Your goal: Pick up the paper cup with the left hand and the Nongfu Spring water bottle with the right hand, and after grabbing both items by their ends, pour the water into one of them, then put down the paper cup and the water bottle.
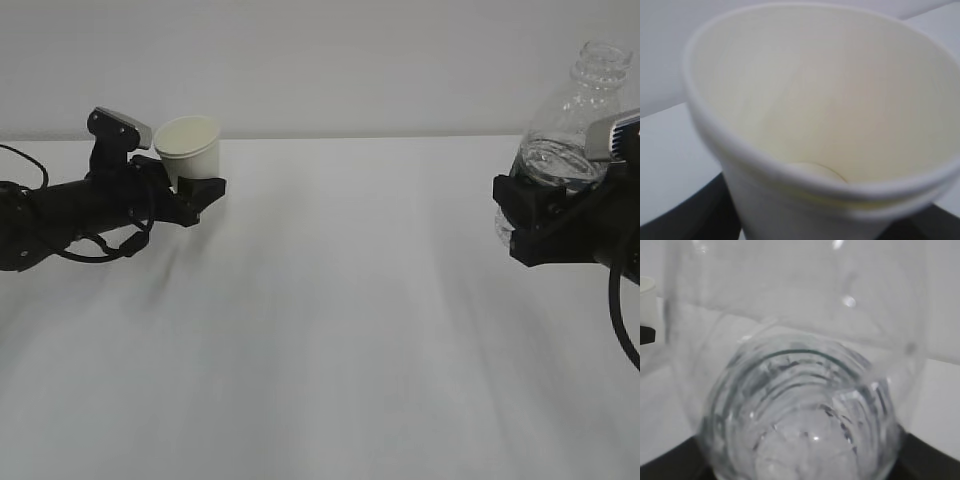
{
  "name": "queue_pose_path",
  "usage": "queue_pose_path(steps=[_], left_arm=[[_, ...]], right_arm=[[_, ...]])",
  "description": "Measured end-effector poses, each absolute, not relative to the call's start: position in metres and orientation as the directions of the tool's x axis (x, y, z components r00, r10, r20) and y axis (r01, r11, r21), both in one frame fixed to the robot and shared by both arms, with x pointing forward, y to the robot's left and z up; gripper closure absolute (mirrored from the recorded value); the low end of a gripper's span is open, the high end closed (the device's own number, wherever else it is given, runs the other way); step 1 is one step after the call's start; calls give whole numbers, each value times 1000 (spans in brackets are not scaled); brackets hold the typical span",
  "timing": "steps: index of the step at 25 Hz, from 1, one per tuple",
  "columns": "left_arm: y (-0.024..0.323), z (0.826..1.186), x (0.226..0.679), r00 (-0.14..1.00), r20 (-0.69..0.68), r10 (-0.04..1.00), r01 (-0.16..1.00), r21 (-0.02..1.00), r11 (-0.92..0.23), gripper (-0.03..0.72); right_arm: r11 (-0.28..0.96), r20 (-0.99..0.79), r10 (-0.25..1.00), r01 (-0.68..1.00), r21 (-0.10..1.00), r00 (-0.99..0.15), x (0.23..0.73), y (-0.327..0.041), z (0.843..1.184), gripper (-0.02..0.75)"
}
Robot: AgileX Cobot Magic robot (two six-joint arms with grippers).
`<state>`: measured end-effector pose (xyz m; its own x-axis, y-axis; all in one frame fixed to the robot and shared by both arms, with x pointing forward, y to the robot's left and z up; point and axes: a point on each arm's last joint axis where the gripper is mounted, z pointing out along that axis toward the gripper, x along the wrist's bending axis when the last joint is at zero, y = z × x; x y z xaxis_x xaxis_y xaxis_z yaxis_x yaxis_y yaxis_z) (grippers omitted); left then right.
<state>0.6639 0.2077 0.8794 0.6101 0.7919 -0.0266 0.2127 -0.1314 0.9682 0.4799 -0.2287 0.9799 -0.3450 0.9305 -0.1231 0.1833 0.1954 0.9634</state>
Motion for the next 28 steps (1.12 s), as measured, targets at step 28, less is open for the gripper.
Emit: queue_pose_path(steps=[28], left_arm=[[133,931,570,956,-136,260,196,956,-220,235]], right_arm=[[246,-114,881,238,940,-460,474,-220,972,288]])
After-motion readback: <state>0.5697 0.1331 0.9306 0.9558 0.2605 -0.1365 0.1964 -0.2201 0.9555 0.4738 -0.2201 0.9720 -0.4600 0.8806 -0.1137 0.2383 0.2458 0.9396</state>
